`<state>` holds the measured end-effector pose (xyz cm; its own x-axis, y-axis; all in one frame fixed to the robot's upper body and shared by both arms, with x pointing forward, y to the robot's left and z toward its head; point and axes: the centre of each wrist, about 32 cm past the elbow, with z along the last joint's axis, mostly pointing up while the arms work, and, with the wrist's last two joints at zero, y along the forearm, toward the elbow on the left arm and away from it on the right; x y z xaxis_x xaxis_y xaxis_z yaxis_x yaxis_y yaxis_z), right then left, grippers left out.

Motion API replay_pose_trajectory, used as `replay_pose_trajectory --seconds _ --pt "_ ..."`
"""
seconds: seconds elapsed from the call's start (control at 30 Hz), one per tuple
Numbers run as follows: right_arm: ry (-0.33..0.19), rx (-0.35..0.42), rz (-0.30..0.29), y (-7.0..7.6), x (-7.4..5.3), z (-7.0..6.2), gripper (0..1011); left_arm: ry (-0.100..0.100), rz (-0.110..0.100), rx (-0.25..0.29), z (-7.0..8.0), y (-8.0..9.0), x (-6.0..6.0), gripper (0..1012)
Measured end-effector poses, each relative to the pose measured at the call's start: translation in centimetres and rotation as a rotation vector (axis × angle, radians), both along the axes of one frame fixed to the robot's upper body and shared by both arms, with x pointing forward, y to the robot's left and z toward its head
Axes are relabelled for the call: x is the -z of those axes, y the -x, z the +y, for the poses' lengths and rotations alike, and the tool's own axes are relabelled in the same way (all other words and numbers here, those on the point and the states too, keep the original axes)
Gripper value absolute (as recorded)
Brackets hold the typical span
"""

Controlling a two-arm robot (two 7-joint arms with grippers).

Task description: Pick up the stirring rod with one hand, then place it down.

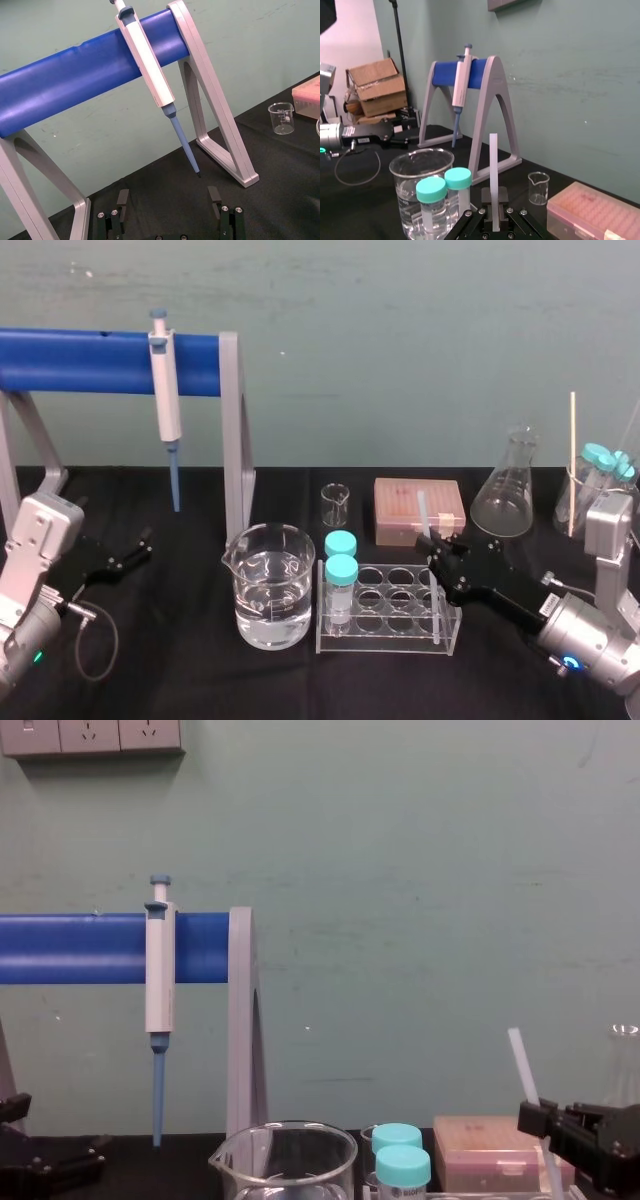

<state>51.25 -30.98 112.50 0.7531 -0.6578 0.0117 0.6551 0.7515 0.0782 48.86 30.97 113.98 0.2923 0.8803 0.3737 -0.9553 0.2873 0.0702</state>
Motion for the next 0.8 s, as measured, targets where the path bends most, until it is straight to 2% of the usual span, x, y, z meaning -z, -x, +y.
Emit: replay_pose_trajectory --seconds 0.47,0.63,0.67,0.73,0.8 --pt "0.002 0.000 0.000 0.03 -0.03 0.04 78 0.000 0.000 0.000 0.00 0.00 0.00 1000" --pt "0.001 0.000 -0.001 0.02 -0.04 0.03 176 0.000 0.000 0.000 0.00 0.00 0.00 1000" --pt "0.000 0.000 -0.001 0.01 -0.04 0.03 241 0.000 0.000 0.000 0.00 0.00 0.00 1000" --pt "0.000 0.000 -0.001 0.01 -0.05 0.02 279 0.000 0.000 0.000 0.00 0.00 0.00 1000" --pt "0.000 0.000 -0.001 0.00 -0.05 0.01 359 0.000 0.000 0.000 0.00 0.00 0.00 1000"
